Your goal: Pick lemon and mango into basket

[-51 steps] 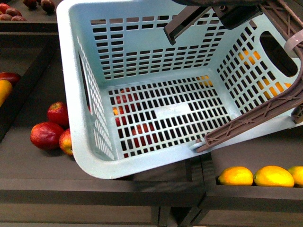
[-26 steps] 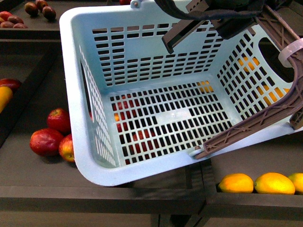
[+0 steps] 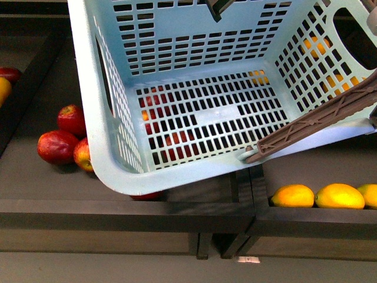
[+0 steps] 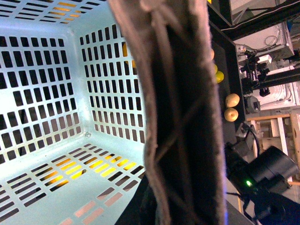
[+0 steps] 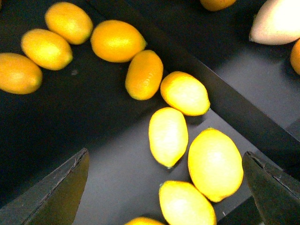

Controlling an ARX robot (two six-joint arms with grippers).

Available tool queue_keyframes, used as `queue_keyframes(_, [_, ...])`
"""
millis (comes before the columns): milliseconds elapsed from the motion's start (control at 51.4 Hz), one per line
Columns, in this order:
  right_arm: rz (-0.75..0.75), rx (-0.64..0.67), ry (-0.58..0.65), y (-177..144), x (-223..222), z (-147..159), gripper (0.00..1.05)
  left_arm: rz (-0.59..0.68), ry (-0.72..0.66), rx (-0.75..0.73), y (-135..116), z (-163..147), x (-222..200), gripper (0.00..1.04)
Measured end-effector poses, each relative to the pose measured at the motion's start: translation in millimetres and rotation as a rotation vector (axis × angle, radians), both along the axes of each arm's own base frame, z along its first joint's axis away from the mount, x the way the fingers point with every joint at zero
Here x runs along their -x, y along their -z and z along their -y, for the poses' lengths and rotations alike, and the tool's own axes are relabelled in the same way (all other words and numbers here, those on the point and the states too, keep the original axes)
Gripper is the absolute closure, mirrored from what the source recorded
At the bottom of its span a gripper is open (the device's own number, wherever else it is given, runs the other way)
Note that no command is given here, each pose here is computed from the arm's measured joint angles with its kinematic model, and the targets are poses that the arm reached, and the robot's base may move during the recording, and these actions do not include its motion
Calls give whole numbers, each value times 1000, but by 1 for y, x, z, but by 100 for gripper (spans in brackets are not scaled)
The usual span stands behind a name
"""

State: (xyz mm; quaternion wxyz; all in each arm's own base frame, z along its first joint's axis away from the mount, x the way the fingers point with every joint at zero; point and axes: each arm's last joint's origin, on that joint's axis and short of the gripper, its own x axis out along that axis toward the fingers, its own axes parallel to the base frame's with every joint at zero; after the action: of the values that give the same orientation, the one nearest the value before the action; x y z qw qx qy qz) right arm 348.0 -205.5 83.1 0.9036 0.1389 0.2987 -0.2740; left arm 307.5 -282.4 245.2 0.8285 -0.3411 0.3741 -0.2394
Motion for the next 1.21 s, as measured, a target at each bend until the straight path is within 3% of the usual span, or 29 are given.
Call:
queue_keyframes(156, [-74, -15, 8, 23, -41, 21, 9, 0, 1, 0, 0, 0, 0, 100])
queue_keyframes(409, [-113, 28, -3, 30, -75, 33, 9, 0, 1, 0, 0, 0, 0, 100])
queue_keyframes(857, [-196, -44, -19, 72, -87, 36, 9, 0, 2, 0, 0, 0, 0, 100])
queue_keyframes(1207, [-197, -74, -19, 83, -97, 31, 9, 0, 1, 0, 0, 0, 0, 100])
